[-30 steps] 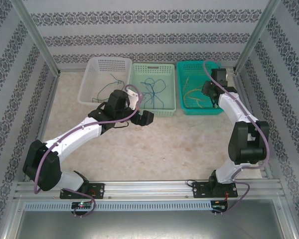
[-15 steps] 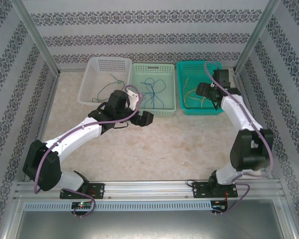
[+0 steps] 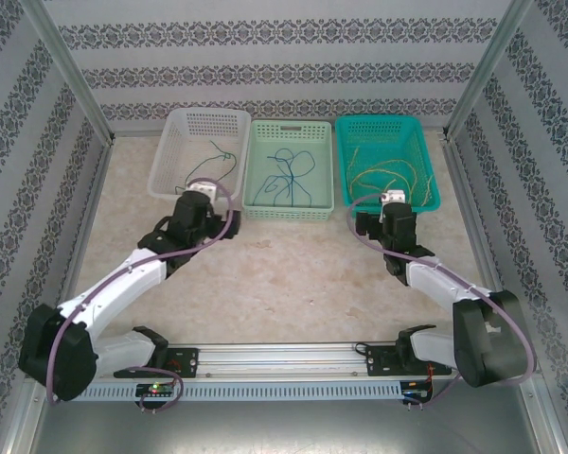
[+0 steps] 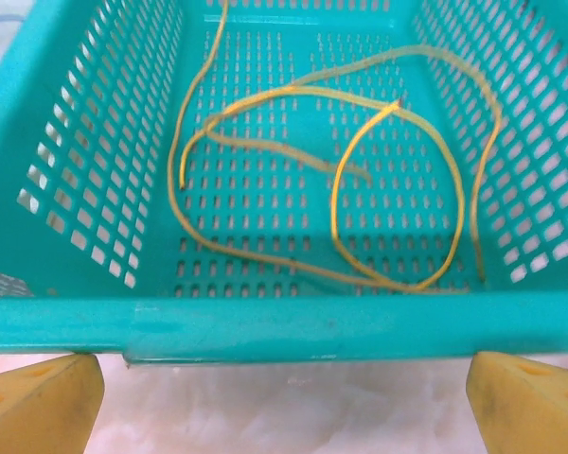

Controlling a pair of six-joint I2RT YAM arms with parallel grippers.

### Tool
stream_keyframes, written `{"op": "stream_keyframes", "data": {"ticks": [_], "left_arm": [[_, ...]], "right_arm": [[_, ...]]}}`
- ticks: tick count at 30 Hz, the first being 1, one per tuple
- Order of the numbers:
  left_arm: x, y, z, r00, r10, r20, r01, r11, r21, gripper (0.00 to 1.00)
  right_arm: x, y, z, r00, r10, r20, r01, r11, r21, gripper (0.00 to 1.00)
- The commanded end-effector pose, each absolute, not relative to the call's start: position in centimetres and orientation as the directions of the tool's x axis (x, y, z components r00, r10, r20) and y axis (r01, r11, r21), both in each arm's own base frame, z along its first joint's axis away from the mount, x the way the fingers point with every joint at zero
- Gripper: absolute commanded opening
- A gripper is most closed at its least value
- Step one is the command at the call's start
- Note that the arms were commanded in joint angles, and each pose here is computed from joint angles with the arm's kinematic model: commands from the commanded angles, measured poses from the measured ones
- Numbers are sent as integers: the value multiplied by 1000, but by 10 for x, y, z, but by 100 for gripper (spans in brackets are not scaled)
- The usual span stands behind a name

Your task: Untangle the cables

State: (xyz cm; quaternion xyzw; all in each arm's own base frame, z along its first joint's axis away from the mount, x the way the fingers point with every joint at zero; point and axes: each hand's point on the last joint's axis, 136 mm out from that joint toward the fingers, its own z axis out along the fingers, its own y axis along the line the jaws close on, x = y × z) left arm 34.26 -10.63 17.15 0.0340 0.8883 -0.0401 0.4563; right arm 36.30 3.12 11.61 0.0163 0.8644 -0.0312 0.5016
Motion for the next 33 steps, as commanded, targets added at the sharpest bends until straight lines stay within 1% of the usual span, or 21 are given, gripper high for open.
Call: {"op": "stream_keyframes", "data": {"ticks": [1,3,6,9,13,16,17,19,21,23,24,26,27,29,30,31,32,33], "left_arm": [[344,-66,180,-521,43,-853,-13,998,58,99],[344,-48,182,-502,53,-863,-59,994,96,99],[346,-20,181,-486,53,-873,-154,977,146,99],[348,8,182,-487,11,-873,-264,951,159,99],[354,17,179,-491,14,-871,-280,944,173,99],[359,20,177,-478,5,-878,-279,947,158,99],[360,21,175,-477,-1,-879,-283,947,153,99],[362,25,172,-478,-14,-878,-297,943,147,99],[364,25,169,-480,-18,-877,-293,945,142,99],[365,25,167,-479,-18,-877,-289,947,138,99],[365,26,166,-480,-18,-877,-289,947,139,99],[364,27,166,-479,-18,-877,-290,947,138,99],[364,28,165,-479,-16,-877,-290,946,142,99],[365,29,166,-472,-10,-882,-288,947,144,99],[365,29,167,-463,-7,-886,-284,948,141,99],[366,30,167,-455,-4,-891,-278,951,137,99],[367,29,167,-448,0,-894,-267,954,134,99],[368,29,166,-443,5,-896,-257,957,132,99]], "right_arm": [[387,24,165,-299,-37,-954,117,990,-75,98],[391,25,170,-258,-51,-965,105,991,-81,98],[398,28,171,-265,-58,-962,84,993,-83,98],[390,40,167,-281,-72,-957,20,997,-81,98],[370,30,167,-248,-53,-967,46,997,-66,98],[362,18,147,-286,-36,-958,74,996,-59,98],[355,15,129,-316,-21,-948,84,995,-50,98],[355,14,129,-305,-31,-952,86,995,-60,98],[361,12,133,-283,-25,-959,95,994,-54,98],[370,8,124,-310,-42,-950,103,992,-78,98],[380,10,132,-304,-62,-951,95,991,-95,98],[389,12,121,-314,-82,-946,63,992,-107,98],[396,9,120,-286,-64,-956,76,993,-89,98],[397,-6,113,-337,8,-941,102,994,-29,98],[396,-10,105,-333,40,-942,102,995,6,98],[395,-10,105,-282,45,-958,94,995,19,98],[397,-8,109,-265,43,-963,86,996,21,98],[397,-5,107,-310,32,-950,64,998,13,98]]}}
